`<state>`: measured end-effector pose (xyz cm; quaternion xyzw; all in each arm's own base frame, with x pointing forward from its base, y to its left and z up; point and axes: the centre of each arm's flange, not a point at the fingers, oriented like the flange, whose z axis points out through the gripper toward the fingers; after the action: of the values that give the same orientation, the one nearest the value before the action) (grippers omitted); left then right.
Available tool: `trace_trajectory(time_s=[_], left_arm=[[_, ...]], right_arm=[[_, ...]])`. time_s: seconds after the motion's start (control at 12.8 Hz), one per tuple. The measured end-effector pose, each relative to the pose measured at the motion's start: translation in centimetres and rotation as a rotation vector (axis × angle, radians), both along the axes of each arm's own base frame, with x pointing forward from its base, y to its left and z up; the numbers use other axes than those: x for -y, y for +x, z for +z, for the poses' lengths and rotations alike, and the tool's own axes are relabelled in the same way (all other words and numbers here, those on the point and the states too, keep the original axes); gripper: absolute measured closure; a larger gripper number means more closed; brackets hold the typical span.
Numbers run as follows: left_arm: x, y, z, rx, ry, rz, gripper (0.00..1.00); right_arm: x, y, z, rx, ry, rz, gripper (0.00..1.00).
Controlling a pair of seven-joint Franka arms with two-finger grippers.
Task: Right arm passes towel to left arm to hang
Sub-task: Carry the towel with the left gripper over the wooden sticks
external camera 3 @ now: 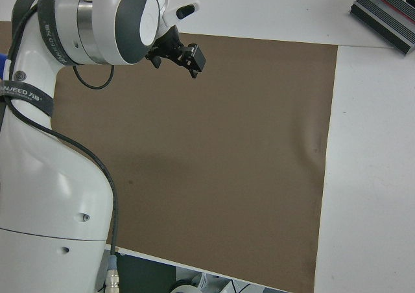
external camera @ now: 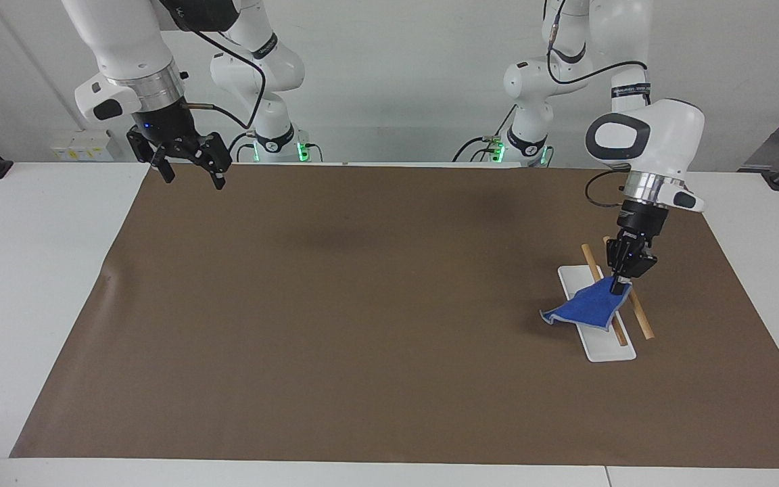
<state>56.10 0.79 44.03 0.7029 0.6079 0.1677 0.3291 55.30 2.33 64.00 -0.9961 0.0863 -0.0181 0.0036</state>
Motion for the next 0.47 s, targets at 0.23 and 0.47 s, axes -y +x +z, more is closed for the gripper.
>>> trace_trajectory(time_s=[0.23, 0.47], left_arm=[[-3.4, 0.7, 1.6, 0.000, -0.017, -0.004, 0.98], [-4.6, 1.5, 3.1, 0.012, -0.031, -0.007, 0.98]], right_arm=[[0.2, -0.1, -0.4, -0.015, -0.001, 0.018, 0.00], [0.2, -0.1, -0.5, -0.017, -0.001, 0.019, 0.00]])
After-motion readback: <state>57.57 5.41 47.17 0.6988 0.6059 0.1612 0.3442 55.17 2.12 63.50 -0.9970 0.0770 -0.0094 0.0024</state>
